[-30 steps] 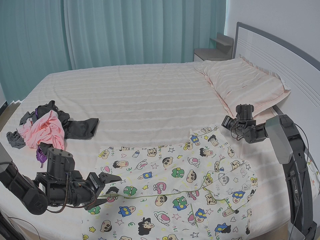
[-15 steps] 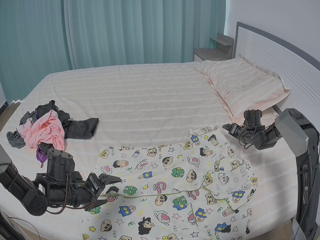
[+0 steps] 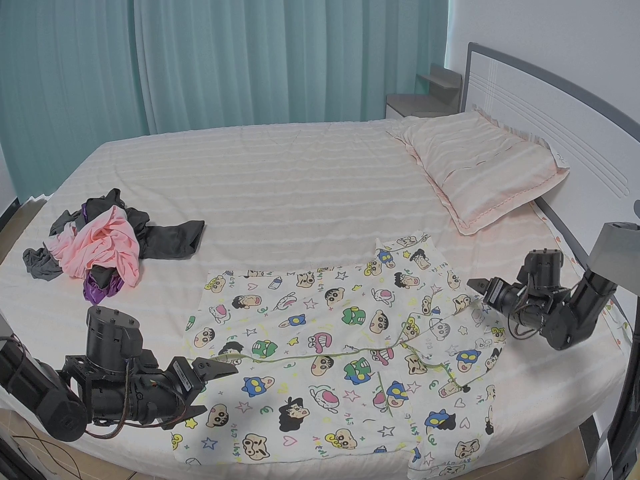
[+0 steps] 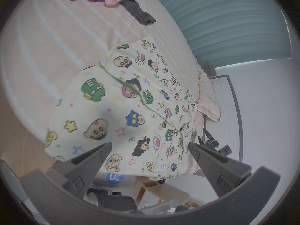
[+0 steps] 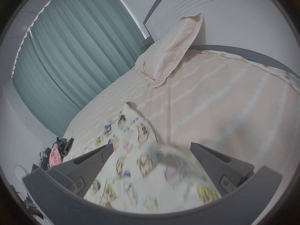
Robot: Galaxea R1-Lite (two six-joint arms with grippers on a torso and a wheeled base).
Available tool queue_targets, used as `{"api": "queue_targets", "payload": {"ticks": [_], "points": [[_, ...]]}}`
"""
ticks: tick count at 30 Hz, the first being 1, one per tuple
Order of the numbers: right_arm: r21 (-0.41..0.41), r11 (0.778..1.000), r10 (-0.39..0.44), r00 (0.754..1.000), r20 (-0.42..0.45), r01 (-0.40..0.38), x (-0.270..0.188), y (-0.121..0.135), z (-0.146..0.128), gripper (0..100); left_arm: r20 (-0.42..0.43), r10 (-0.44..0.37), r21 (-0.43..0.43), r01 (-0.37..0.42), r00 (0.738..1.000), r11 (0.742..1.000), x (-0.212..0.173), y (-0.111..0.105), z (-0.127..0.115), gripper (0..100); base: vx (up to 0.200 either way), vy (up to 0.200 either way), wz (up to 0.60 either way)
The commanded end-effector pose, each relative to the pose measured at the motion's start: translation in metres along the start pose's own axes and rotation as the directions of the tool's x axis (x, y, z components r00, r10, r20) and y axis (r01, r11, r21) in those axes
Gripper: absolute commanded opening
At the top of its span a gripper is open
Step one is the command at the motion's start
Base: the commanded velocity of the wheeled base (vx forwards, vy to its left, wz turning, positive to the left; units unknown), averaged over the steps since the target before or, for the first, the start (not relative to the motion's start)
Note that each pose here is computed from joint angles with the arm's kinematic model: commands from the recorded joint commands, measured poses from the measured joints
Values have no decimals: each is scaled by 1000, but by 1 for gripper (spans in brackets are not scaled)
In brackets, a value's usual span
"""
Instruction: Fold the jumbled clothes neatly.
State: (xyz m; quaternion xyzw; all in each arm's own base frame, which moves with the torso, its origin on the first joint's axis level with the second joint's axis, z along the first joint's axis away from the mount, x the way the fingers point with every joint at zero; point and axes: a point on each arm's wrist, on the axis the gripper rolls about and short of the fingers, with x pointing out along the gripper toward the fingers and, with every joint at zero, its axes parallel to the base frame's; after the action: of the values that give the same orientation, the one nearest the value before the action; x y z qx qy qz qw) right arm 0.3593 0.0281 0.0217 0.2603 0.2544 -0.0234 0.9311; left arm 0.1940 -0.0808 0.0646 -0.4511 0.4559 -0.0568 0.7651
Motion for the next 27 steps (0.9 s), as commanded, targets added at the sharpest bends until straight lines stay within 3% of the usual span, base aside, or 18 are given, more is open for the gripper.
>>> {"api": "queue_targets", "payload": {"ticks": [1,5,11,22,27], "points": [[-20,998,59,998,31,-58,-83,1,-26,100,13,35,68,-36,999,997,-11,10,-11,100,-200,0,0],[-30,998,56,998,18,-55,-96,-2,-43,100,0,54,81,-53,999,995,-11,12,-16,100,-150,0,0],[99,991,89,996,1,-89,-106,4,-57,100,7,45,106,-46,999,993,-8,6,-20,100,0,0,0],[108,992,62,997,-39,-57,-109,3,-68,100,-17,41,111,-39,999,993,-8,7,-24,100,0,0,0],[120,991,62,997,-36,-58,-110,3,-68,100,-30,37,103,-34,999,994,-8,7,-23,100,0,200,0]]}}
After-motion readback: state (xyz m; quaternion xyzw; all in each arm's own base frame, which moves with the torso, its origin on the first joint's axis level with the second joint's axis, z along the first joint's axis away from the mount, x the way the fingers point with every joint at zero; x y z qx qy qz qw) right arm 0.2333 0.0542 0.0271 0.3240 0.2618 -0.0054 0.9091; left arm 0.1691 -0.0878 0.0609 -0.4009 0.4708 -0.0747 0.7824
